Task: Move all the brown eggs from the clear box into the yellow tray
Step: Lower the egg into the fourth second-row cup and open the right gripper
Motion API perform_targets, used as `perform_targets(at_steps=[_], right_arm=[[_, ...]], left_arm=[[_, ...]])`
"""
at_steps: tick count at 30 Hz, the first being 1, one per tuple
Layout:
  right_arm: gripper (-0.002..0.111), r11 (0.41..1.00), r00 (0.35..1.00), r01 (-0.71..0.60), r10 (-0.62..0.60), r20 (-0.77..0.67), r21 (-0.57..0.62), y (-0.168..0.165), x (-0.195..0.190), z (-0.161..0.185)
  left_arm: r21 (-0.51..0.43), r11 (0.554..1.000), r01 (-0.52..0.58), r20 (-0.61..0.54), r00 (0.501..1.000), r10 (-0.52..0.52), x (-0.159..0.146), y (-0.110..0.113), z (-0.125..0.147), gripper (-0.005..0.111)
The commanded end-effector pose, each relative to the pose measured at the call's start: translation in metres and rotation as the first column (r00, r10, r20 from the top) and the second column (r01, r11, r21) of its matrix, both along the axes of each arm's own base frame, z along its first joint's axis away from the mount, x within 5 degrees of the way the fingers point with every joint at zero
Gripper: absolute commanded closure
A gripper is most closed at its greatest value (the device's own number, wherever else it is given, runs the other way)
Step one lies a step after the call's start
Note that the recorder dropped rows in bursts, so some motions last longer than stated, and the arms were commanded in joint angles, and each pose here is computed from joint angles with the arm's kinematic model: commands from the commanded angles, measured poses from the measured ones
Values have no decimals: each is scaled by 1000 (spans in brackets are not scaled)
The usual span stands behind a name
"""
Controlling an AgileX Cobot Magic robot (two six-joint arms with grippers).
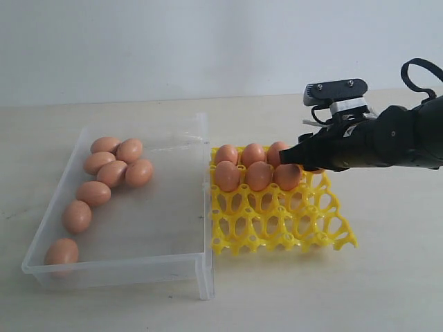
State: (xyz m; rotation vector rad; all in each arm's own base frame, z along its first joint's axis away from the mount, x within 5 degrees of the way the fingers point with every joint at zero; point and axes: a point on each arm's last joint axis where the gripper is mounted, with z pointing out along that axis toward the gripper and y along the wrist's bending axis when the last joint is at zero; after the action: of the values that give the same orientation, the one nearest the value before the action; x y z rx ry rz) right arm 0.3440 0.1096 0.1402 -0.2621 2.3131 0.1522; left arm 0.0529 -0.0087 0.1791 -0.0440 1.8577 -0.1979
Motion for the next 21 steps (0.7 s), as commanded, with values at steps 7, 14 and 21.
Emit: perform_targets(at_steps=[7, 14, 21], right_arm=[[108, 1000, 1000, 3, -3, -16, -14, -2, 2, -11], [108, 1000, 1000, 1, -1, -16, -14, -1, 1, -11], [73, 999, 1000, 29, -29, -12, 20, -1, 1, -6]], left_arm=[[0, 1000, -1, 13, 1000, 1, 0, 0, 2, 107], [0, 1000, -1, 13, 1000, 1, 0, 0, 2, 107], [0, 1000, -1, 13, 1000, 1, 0, 0, 2, 107]])
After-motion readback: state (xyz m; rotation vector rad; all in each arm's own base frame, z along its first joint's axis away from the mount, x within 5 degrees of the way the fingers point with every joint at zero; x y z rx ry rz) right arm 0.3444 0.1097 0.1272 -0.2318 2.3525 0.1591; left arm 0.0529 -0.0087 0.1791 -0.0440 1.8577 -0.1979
